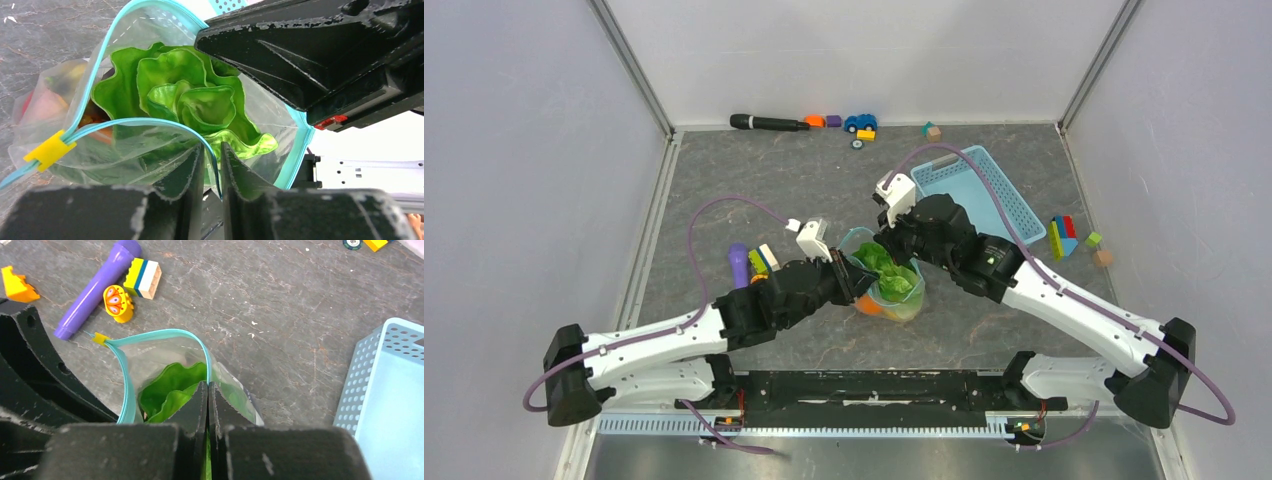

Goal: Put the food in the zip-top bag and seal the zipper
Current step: Adjust the zipper food storage bag at the center of the board, then zip the zipper food storage bag at the center of the board.

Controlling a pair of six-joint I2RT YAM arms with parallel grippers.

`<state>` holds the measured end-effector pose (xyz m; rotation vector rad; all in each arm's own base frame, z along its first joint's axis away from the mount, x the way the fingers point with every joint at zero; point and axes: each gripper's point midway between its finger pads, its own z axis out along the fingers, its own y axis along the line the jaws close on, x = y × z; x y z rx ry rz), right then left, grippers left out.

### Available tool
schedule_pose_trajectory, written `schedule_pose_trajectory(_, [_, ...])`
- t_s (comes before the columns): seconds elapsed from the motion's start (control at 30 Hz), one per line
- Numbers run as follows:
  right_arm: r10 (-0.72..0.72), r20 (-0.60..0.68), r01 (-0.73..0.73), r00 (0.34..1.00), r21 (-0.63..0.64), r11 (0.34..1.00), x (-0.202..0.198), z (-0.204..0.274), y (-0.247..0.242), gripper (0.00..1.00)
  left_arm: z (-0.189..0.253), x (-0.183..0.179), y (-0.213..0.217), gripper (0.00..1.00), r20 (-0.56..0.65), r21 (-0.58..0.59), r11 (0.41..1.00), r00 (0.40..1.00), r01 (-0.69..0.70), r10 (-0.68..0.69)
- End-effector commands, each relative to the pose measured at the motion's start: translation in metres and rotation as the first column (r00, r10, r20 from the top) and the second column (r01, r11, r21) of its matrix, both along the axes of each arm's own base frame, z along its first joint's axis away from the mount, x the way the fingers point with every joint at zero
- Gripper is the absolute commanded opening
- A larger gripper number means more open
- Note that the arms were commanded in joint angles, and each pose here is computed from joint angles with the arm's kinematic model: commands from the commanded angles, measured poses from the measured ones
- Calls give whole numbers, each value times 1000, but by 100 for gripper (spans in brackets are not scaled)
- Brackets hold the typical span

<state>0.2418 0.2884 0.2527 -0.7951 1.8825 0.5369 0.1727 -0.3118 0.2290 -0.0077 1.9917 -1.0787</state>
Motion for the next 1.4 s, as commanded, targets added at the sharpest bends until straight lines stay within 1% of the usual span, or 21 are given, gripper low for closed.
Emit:
schedule_pose_trajectory(0.0, [-13,64,15,998,-29,999,15,11,-8,0,35,10,-8,29,57,-110,992,996,-55,62])
schedule_pose_trajectory(0.1, [-24,54,26,998,-33,999,24,3,-17,0,40,6,-4,50,117,-76,997,993,-21,30])
schedule_pose_trajectory(0.13, [-17,57,19,998,-30,999,25,2,-18,0,42,4,-2,60,137,-60,998,990,-5,13])
schedule_pose_trajectory(0.2, [-8,72,9,997,-21,1000,28,3,-20,0,50,-2,4,76,195,-15,999,980,41,-37])
schedule_pose_trajectory(0.23, [-12,72,14,997,-20,1000,29,3,-22,0,53,-6,9,86,220,14,998,973,63,-65])
schedule_pose_trajectory(0.27, [-21,71,23,997,-21,1000,31,3,-25,0,53,-11,16,98,251,72,993,962,90,-105])
schedule_pose_trajectory(0.3, [-28,71,30,997,-22,999,33,2,-27,0,55,-17,20,100,274,115,985,949,126,-154])
schedule_pose_trajectory(0.37, [3,84,0,996,-36,999,34,2,-29,0,48,-26,39,100,298,250,955,926,161,-234])
schedule_pose_trajectory(0.4, [4,84,-1,996,-35,999,36,1,-30,0,47,-22,53,100,301,291,950,931,116,-206])
schedule_pose_trajectory(0.47, [19,84,-17,996,-33,999,37,1,-32,0,42,-8,85,100,323,353,935,941,-19,-103])
schedule_pose_trajectory(0.5, [22,85,-19,996,-27,999,38,1,-33,0,42,-3,98,100,352,365,928,934,-73,-65])
schedule_pose_trajectory(0.53, [22,86,-20,996,-25,999,40,1,-34,0,43,-1,105,100,387,370,924,920,-96,-59])
schedule_pose_trajectory(0.6, [29,87,-27,996,-23,999,41,2,-36,0,44,-1,113,100,435,368,925,897,-100,-76])
schedule_pose_trajectory(0.7, [32,74,-31,997,-21,999,43,-2,-38,0,37,10,125,100,458,406,903,886,-140,-69])
schedule_pose_trajectory(0.8, [40,63,-39,997,-21,999,42,-7,-39,0,29,18,113,100,452,408,910,882,-70,-135])
schedule_pose_trajectory(0.93, [45,60,-45,997,-13,999,44,-5,-40,0,16,53,103,100,431,402,915,888,-29,-161])
schedule_pose_trajectory(0.97, [46,59,-46,997,-12,999,44,-5,-40,0,12,57,98,100,430,399,917,882,7,-194])
schedule_pose_trajectory(1.07, [65,52,-65,997,-1,998,42,-5,-37,0,14,71,85,100,482,349,934,840,76,-249])
schedule_pose_trajectory(1.17, [77,51,-78,996,6,997,41,-3,-35,0,17,73,72,100,544,329,929,770,171,-334])
schedule_pose_trajectory(1.27, [76,54,-77,996,6,997,41,-2,-36,0,17,76,69,94,564,319,919,733,232,-380])
schedule_pose_trajectory(1.37, [79,50,-80,996,8,997,40,-2,-35,0,13,78,67,86,567,314,906,709,285,-419])
